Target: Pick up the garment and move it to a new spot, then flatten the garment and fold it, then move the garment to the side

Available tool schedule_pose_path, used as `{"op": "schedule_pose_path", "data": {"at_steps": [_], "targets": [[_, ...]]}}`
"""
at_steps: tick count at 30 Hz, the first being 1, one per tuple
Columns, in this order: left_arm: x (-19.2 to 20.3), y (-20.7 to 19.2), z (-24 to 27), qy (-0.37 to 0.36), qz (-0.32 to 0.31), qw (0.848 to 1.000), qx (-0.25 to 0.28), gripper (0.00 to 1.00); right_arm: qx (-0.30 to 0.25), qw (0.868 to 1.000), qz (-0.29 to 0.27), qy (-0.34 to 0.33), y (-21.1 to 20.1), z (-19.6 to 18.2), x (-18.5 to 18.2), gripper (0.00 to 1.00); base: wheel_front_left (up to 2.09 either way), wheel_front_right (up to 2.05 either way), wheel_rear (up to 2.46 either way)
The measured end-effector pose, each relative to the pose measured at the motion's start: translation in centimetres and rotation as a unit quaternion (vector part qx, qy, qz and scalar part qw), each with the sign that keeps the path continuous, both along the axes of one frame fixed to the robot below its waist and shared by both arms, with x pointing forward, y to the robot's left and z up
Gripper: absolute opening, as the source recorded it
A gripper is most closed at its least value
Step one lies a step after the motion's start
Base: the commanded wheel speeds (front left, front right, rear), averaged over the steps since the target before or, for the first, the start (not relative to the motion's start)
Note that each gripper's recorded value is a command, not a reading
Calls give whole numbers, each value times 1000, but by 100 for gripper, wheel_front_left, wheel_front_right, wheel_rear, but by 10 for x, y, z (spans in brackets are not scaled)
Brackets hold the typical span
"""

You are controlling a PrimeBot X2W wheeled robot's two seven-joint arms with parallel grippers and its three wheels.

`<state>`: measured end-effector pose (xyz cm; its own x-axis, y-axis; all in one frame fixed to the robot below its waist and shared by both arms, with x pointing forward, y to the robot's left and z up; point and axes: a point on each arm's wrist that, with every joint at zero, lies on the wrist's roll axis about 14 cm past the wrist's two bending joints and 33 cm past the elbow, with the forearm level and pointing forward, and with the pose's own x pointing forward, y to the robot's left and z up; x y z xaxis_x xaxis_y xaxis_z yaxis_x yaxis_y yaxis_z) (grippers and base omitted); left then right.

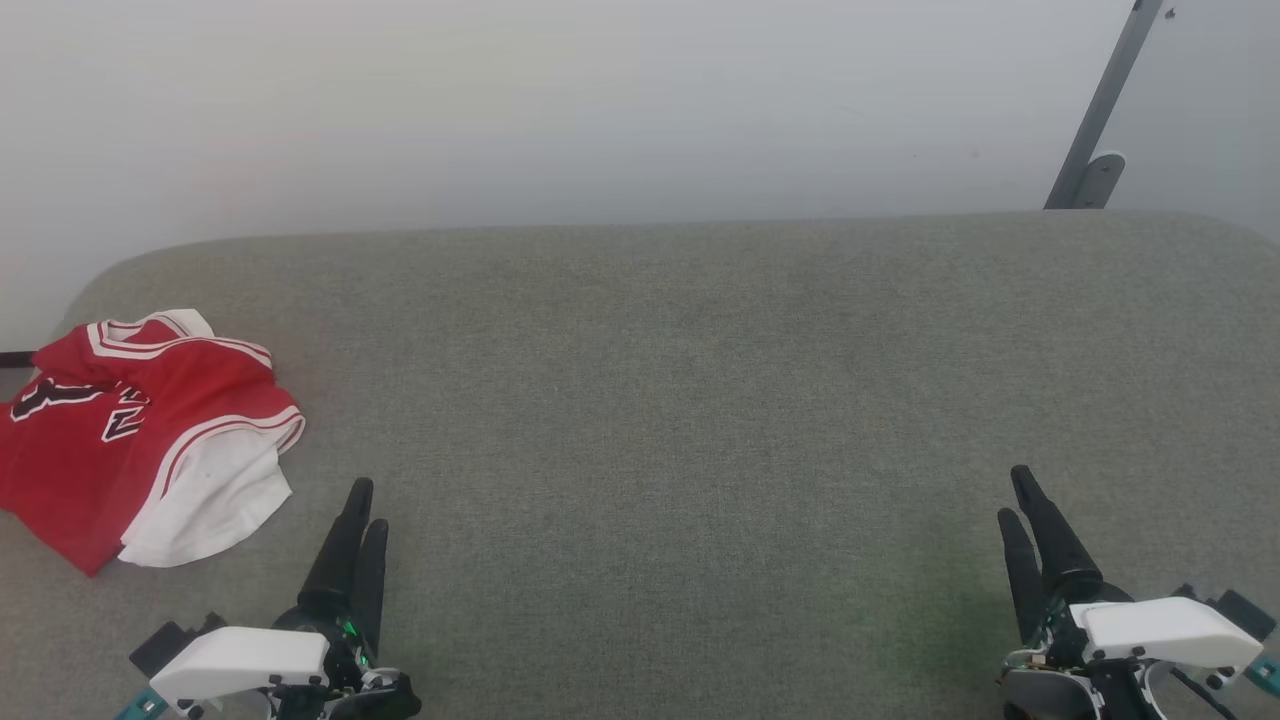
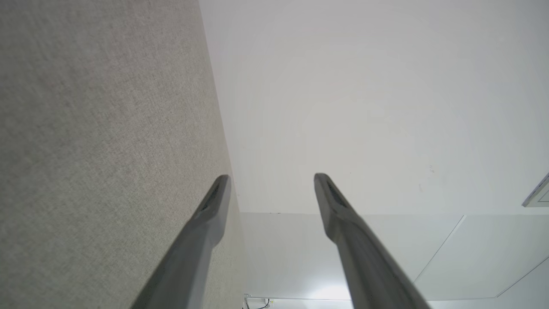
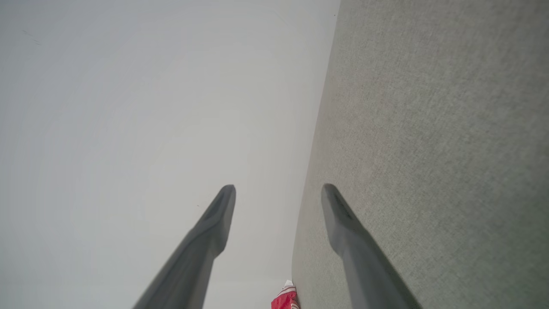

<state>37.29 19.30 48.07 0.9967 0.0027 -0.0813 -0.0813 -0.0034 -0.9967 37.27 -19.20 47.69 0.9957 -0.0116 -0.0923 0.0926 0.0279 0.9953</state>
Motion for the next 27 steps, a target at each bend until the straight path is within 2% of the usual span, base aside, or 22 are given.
{"op": "schedule_pose_path", "data": {"at_steps": [7,14,21,27], "targets": [[1,3,6,-7,6,1000,22,100,-41,999,4,-4,0,4,2,100,0,0,0],[1,7,7,-1,5,996,94,100,-101,995,8,-10,0,8,4,100,0,0,0],[-1,11,7,9,-1,984,178,100,-180,983,15,-11,-1,9,5,100,0,0,0],[-1,18,11,9,0,967,255,100,-259,965,24,-11,-1,10,6,100,0,0,0]]}}
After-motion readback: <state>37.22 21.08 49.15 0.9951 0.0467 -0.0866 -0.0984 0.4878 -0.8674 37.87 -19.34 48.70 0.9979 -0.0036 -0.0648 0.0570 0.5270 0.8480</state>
